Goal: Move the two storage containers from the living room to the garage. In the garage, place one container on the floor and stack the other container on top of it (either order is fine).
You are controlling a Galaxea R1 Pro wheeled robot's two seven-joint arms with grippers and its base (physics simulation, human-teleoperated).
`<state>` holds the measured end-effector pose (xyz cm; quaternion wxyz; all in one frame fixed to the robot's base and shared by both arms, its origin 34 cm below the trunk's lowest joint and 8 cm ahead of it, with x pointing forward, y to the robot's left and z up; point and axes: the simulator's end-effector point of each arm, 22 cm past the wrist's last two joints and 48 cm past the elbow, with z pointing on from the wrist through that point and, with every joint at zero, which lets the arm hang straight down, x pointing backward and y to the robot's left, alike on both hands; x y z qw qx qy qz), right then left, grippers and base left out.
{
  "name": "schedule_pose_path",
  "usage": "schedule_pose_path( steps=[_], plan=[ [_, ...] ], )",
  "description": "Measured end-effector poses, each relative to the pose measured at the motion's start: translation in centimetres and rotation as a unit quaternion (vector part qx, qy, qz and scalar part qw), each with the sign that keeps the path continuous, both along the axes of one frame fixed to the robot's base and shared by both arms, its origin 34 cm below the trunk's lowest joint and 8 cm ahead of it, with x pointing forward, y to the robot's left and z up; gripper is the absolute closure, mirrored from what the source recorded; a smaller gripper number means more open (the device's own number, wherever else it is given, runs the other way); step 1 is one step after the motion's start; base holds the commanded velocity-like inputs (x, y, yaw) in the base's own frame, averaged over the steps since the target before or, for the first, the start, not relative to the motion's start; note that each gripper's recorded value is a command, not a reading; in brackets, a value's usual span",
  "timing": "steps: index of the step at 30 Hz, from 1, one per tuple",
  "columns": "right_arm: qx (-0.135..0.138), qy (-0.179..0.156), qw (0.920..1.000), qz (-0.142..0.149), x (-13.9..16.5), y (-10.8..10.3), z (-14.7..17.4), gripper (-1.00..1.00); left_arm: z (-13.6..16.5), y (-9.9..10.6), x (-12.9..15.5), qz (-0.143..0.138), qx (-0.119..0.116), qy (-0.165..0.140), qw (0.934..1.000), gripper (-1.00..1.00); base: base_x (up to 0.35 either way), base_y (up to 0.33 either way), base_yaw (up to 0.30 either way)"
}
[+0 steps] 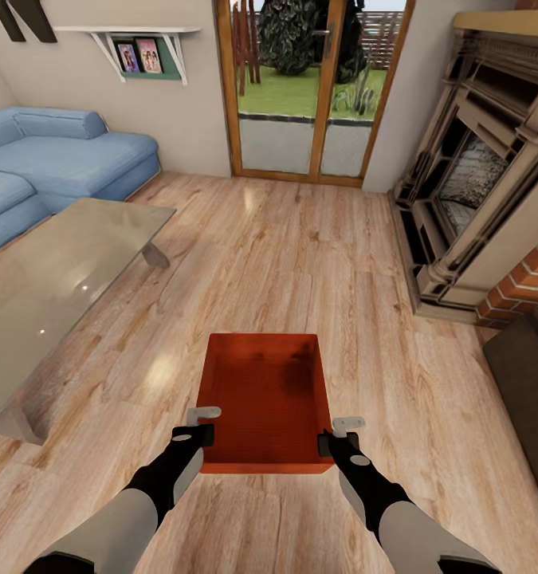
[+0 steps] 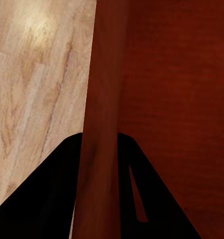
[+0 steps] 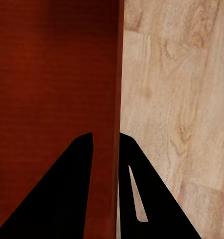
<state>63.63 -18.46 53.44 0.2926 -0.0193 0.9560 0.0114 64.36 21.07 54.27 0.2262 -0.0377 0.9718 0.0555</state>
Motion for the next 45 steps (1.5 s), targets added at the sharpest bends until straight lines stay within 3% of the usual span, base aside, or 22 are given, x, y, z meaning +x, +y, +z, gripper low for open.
schedule_pose_path(
  steps=[45],
  plan=[
    [0.001,-0.023,0.9997,0.001,0.8,0.0,7.9,1.0,8.0,0.0,0.7,0.0,0.0,-0.022,0.9998,1.0,0.0,0.0,-0.036]
  ],
)
